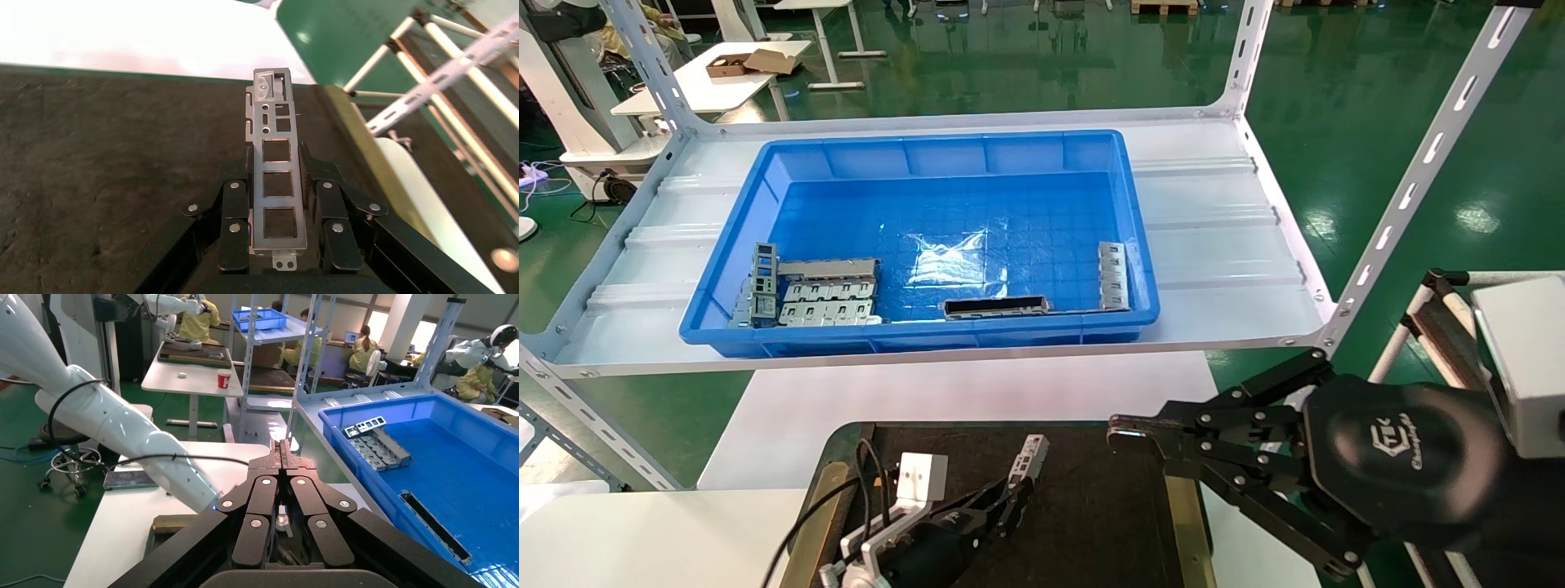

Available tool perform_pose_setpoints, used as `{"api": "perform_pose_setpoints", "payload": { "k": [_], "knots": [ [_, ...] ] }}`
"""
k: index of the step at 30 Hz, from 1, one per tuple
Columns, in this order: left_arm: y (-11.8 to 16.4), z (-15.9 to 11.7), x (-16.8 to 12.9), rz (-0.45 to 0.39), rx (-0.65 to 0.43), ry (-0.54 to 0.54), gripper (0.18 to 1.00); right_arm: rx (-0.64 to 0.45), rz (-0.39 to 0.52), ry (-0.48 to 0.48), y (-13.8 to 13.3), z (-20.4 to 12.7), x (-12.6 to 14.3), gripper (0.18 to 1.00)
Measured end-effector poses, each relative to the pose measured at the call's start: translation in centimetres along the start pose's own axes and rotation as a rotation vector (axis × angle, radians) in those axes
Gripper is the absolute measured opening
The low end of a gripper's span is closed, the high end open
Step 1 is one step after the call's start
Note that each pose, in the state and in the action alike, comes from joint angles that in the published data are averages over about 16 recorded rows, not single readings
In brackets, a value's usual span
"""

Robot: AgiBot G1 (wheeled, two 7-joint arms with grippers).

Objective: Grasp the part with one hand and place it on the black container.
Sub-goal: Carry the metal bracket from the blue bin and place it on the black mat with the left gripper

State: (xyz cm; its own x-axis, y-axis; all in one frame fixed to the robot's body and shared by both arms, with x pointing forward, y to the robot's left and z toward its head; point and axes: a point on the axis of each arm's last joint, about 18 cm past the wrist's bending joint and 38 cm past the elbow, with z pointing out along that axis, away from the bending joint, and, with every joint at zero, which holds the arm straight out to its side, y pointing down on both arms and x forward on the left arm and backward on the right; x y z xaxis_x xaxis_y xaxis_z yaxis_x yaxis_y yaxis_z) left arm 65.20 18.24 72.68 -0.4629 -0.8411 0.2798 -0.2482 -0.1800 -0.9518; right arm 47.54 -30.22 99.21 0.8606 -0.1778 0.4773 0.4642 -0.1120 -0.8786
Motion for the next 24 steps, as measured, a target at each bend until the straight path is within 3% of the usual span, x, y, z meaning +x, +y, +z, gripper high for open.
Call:
{"api": "perform_pose_setpoints", "payload": {
  "k": [24],
  "knots": [
    [4.1,3.2,-1.2,-0.108,0.01,-0.172,0.322,0.0,0.0,0.0,0.0,0.0,0.0,0.191]
  ]
}}
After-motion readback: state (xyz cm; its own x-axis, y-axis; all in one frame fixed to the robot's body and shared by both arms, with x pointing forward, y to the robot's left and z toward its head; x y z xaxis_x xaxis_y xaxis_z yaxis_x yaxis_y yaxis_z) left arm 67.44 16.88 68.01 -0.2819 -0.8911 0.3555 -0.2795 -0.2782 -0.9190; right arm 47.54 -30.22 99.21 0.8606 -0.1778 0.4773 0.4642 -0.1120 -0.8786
